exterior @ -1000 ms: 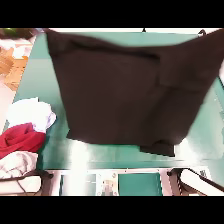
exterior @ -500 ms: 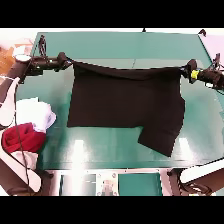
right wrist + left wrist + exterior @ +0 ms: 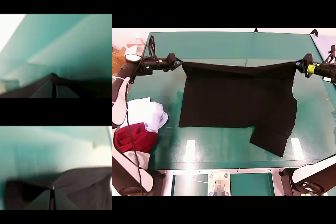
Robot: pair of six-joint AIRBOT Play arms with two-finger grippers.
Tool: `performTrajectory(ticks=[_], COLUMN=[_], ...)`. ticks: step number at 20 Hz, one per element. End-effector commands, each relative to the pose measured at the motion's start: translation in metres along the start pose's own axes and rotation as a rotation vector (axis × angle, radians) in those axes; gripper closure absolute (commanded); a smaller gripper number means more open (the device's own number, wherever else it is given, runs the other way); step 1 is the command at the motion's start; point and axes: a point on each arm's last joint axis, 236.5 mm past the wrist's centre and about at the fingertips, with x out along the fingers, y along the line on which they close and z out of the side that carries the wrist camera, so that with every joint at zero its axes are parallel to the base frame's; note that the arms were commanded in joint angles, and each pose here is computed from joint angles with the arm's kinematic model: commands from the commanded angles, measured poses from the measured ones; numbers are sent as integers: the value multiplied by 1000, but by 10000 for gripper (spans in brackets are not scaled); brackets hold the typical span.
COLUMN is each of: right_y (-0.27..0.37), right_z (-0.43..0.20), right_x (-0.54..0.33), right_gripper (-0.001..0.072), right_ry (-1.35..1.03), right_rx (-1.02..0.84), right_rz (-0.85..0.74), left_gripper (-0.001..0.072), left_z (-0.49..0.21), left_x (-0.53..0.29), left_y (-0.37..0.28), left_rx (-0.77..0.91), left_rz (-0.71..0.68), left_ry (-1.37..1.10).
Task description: Fold the shirts.
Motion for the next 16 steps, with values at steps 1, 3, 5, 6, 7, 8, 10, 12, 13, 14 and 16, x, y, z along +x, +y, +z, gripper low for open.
performTrajectory(ticks=[1,3,5,6,7,8,10,12,13,14,16], right_y=[-49,-73,-92,-98,-102,-109,-129,-138,-140,-140,-139], right_z=[-56,-78,-96,-105,-115,-124,-139,-145,-147,-149,-150], right_x=[-28,-49,-63,-64,-63,-64,-69,-68,-66,-64,-61], right_gripper=[698,698,698,698,698,698,697,697,697,697,697], right_ry=[264,367,422,443,464,485,525,527,524,523,524], right_rx=[-33,-56,-61,-51,-33,-20,-17,-11,-9,-9,-19], right_rz=[-183,-310,-402,-414,-416,-426,-482,-500,-502,-502,-502], left_gripper=[683,683,683,683,683,683,683,683,683,683,683], left_z=[-46,-65,-80,-85,-92,-99,-112,-116,-117,-119,-130], left_x=[-20,-27,-28,-28,-28,-30,-35,-36,-33,-29,-20], left_y=[22,34,39,40,42,44,60,65,62,61,60], left_rx=[-16,-18,6,19,30,46,68,93,103,113,112], left_rz=[50,94,127,139,151,171,252,285,282,284,276], left_ry=[211,295,358,377,407,443,507,530,532,538,569])
